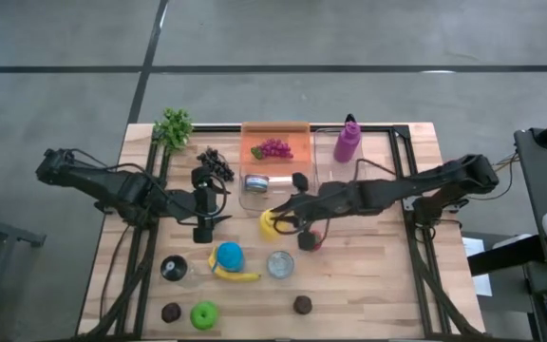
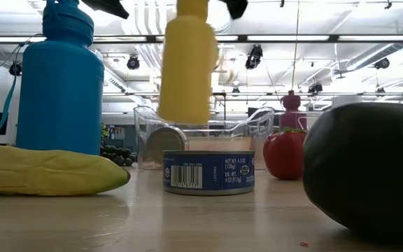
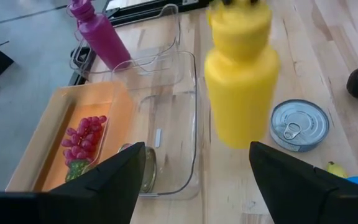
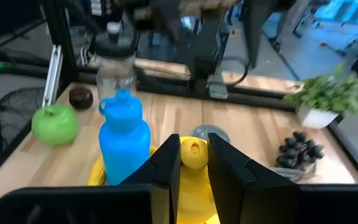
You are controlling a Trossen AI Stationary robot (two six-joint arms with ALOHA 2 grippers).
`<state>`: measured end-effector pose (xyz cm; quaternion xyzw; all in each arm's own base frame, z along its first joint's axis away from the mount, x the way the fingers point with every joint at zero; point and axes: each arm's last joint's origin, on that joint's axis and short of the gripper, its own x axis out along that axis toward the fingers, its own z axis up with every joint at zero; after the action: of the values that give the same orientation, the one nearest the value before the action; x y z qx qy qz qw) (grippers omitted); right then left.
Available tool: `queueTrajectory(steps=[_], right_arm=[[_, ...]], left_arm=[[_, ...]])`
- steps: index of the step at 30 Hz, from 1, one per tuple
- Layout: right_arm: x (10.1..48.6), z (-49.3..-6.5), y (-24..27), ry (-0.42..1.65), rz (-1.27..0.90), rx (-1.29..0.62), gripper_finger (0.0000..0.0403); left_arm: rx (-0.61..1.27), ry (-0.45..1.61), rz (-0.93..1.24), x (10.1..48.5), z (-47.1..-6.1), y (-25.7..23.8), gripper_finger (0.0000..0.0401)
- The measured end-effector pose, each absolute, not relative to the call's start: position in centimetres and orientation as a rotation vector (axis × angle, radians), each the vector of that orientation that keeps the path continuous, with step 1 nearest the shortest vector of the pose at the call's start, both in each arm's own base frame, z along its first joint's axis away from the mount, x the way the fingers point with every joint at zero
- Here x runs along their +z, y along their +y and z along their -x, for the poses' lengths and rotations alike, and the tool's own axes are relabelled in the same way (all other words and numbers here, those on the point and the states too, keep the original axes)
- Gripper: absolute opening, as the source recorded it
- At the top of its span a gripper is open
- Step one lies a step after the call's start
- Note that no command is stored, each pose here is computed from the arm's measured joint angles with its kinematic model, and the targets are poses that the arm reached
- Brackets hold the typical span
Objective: Pick & Place Food Item
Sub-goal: Put the yellow water bottle into the right transparent bin
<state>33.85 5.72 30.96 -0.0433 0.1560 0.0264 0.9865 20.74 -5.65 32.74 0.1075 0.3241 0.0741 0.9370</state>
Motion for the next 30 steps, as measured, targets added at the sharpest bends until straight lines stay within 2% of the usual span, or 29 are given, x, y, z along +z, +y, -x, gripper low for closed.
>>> queueTrajectory(steps=[7, 11, 19, 25, 30], right_arm=[[34.5, -30.8, 4.9, 0.248, 0.089, 0.002, 0.0056], [36.3, -28.6, 4.2, 0.224, 0.111, -0.100, 0.0056], [38.7, -24.5, 2.6, 0.198, 0.130, -0.478, 0.0056], [38.9, -23.8, 1.4, 0.149, 0.053, -0.820, 0.0056], [37.8, -24.3, -0.4, 0.163, -0.020, -0.923, 0.0056]], left_arm=[[0.151, 0.653, -0.217, 32.8, -20.8, -5.7, 0.0290], [0.151, 0.653, -0.217, 32.8, -20.8, -5.7, 0.0294], [0.150, 0.651, -0.218, 32.8, -20.8, -5.7, 0.0292], [0.150, 0.651, -0.218, 32.8, -20.8, -5.7, 0.0290], [0.151, 0.650, -0.218, 32.8, -20.8, -5.7, 0.0296]])
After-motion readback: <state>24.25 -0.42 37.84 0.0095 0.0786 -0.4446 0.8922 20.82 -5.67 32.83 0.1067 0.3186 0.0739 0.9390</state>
